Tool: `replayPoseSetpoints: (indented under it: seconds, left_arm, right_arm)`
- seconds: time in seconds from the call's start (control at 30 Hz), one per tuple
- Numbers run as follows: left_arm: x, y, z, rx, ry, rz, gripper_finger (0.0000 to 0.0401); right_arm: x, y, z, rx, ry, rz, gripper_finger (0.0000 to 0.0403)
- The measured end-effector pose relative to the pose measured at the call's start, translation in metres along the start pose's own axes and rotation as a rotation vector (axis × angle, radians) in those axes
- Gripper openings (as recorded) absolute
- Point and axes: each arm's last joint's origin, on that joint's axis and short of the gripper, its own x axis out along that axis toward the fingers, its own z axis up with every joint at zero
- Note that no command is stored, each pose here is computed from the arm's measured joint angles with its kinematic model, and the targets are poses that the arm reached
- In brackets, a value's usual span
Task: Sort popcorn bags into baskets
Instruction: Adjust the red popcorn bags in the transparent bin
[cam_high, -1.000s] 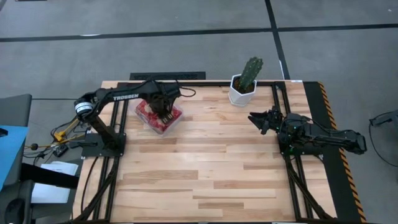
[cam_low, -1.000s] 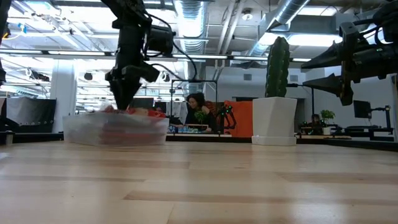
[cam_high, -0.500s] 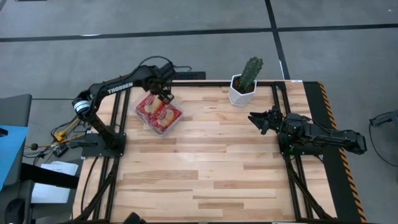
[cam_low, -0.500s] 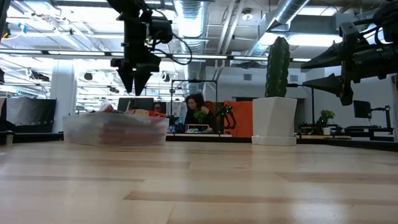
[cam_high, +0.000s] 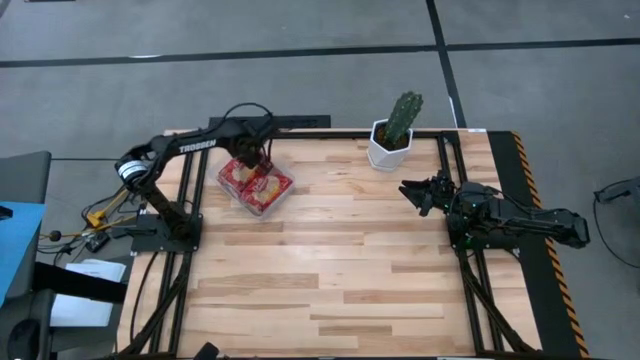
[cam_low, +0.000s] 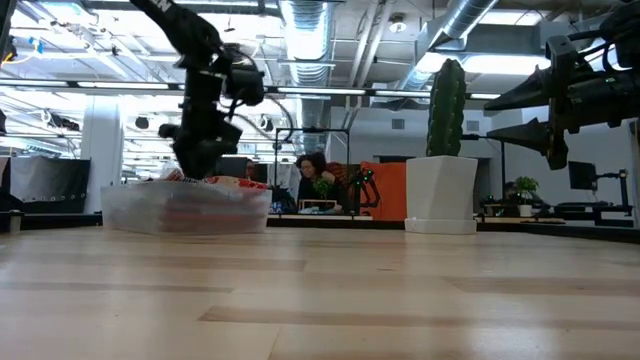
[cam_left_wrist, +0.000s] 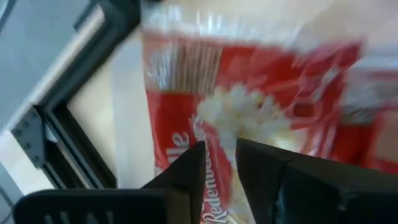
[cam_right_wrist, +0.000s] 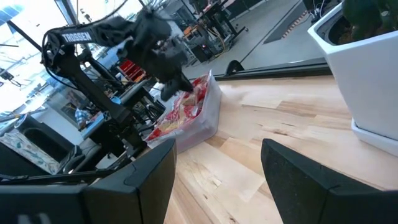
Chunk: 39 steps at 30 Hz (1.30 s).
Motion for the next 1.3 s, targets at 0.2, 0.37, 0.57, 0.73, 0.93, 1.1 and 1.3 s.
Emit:
replayPoseSetpoints:
  seconds: [0.2, 0.37, 0.57, 0.73, 0.93, 1.1, 1.3]
  left_arm:
    - [0.016, -0.006, -0.020, 0.012, 0.088, -0.025, 0.0049]
    - [0.010, -0.008, -0.027, 0.038, 0.120, -0.024, 0.0030]
    - [-0.016, -0.001, -0.023, -0.029, 0.060, -0.095, 0.0018]
    - [-0.050, 0.004, -0.024, -0.180, -0.026, -0.292, 0.0014]
    - [-0.073, -0.017, -0.034, -0.228, -0.131, -0.417, 0.0002]
    - [-0.062, -0.041, -0.041, -0.222, -0.195, -0.311, 0.0000]
    - [-0.030, -0.058, -0.039, -0.247, -0.219, -0.283, 0.0000]
  right_arm:
    - [0.000, 0.000, 0.000, 0.000, 0.000, 0.000, 0.0260]
    - [0.000, 0.000, 0.000, 0.000, -0.006, -0.007, 0.0260]
    - [0.000, -0.001, 0.001, 0.001, -0.033, -0.034, 0.0260]
    - [0.000, -0.001, 0.001, 0.001, -0.034, -0.035, 0.0260]
    - [0.000, -0.001, 0.001, 0.001, -0.035, -0.035, 0.0260]
    - [0.000, -0.001, 0.001, 0.001, -0.034, -0.035, 0.0260]
    - [0.000, -0.001, 0.001, 0.000, -0.035, -0.035, 0.0260]
